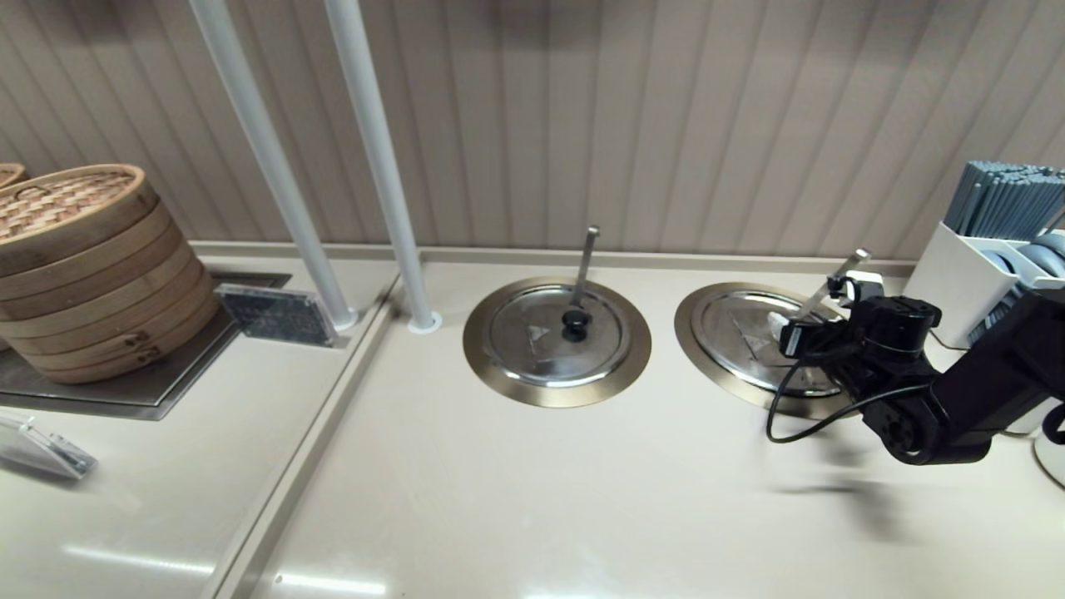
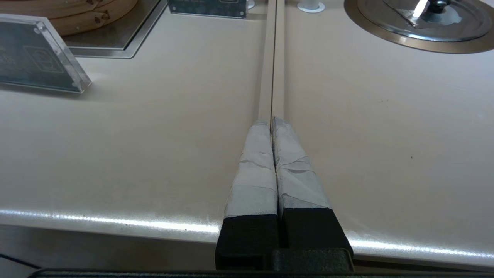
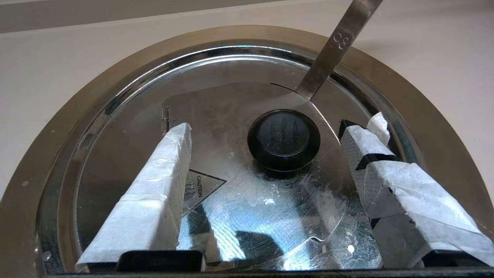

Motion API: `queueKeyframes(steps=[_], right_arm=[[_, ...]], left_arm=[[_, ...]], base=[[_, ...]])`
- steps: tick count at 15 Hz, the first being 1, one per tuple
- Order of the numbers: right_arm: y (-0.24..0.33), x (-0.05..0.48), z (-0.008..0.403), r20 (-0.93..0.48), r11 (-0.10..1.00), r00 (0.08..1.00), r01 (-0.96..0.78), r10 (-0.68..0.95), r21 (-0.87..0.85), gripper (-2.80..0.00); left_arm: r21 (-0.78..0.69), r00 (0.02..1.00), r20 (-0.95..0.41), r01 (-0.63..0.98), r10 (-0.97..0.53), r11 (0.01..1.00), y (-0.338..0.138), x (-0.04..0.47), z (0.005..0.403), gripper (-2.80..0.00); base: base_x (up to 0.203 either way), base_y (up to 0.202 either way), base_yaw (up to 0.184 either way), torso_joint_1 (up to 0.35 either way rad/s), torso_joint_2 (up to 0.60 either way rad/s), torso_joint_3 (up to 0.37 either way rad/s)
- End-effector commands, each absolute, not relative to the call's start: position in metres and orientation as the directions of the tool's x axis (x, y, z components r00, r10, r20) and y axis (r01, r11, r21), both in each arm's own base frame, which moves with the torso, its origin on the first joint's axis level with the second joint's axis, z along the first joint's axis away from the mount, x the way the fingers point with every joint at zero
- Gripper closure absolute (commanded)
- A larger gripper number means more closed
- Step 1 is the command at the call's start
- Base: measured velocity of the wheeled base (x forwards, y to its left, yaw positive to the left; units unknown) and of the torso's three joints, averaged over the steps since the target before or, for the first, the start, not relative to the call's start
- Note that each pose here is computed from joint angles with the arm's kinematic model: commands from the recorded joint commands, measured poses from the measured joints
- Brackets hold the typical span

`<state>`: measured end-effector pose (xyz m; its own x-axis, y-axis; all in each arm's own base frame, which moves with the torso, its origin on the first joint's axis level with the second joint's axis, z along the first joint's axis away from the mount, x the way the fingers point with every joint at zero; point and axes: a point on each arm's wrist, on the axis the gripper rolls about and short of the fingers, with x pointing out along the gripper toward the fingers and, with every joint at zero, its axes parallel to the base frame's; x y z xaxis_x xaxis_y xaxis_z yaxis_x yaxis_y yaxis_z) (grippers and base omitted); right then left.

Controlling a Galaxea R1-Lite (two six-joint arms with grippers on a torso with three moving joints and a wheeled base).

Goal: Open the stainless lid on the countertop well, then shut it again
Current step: Open the lid

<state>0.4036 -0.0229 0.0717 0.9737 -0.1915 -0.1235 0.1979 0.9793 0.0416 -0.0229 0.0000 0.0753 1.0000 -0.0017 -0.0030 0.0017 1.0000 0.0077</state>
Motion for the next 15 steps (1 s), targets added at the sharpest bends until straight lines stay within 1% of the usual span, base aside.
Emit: queueKeyframes(steps=[1,9,15], right_arm=[[-0.023,0.405,0.063,-0.138,0.981,0.974,0.189,-0.181,0.043,-2.8],[-0.023,0.415,0.048,-0.156,0.981,0.971,0.19,-0.181,0.043,-2.8],[-0.024,0.425,0.043,-0.143,0.98,0.972,0.193,-0.185,0.044,-2.8]], left_arm=[[0.008,1.0,-0.003,0.002,-0.002,1.0,0.0,-0.023,0.075,0.0],[0.008,1.0,-0.002,0.002,-0.002,1.0,0.0,-0.023,0.076,0.0],[0.008,1.0,-0.003,0.002,-0.002,1.0,0.0,-0.023,0.075,0.0]], base=[[0.0,0.0,0.0,0.0,0.0,0.0],[0.0,0.0,0.0,0.0,0.0,0.0],[0.0,0.0,0.0,0.0,0.0,0.0]])
